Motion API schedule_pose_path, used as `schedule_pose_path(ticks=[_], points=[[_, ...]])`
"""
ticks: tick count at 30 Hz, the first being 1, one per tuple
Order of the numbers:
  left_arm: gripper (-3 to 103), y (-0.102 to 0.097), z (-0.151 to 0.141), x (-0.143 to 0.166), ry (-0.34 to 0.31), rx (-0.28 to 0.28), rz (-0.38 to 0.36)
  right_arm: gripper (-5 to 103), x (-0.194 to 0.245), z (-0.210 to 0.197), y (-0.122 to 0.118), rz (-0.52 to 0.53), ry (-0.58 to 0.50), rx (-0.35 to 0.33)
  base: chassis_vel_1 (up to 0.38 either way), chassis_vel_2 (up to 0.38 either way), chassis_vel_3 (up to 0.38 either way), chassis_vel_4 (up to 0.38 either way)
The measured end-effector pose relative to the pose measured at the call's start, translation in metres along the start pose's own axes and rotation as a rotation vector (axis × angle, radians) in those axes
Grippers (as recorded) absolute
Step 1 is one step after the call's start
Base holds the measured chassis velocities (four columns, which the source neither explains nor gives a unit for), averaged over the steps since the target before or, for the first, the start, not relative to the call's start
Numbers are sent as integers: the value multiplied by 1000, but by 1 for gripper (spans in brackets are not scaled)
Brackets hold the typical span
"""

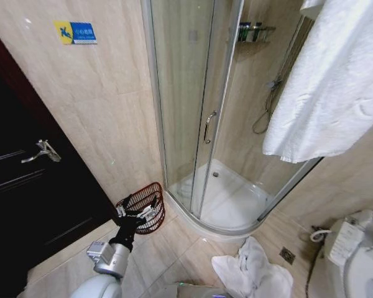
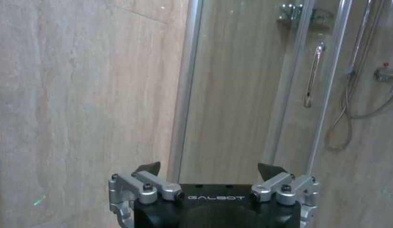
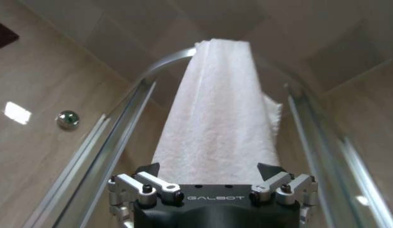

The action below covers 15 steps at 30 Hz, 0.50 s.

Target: Discard the used towel into the hamper.

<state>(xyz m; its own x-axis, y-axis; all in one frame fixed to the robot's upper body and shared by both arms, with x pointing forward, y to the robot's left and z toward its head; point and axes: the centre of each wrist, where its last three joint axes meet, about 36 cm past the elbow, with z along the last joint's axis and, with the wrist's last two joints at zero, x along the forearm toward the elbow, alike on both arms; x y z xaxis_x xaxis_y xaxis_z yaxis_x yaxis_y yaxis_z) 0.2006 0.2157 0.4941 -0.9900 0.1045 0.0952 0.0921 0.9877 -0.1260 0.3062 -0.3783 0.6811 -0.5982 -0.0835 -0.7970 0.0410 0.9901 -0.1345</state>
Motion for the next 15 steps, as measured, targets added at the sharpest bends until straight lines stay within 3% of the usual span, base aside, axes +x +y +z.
schedule_pose_path(ticks=[6, 15], points=[[100, 0, 0, 0, 0, 0, 0, 100, -32, 12, -8, -28, -15, 1, 0, 0, 0, 0], [100, 0, 0, 0, 0, 0, 0, 100, -98, 29, -22, -10, -6, 75, 0, 0, 0, 0]])
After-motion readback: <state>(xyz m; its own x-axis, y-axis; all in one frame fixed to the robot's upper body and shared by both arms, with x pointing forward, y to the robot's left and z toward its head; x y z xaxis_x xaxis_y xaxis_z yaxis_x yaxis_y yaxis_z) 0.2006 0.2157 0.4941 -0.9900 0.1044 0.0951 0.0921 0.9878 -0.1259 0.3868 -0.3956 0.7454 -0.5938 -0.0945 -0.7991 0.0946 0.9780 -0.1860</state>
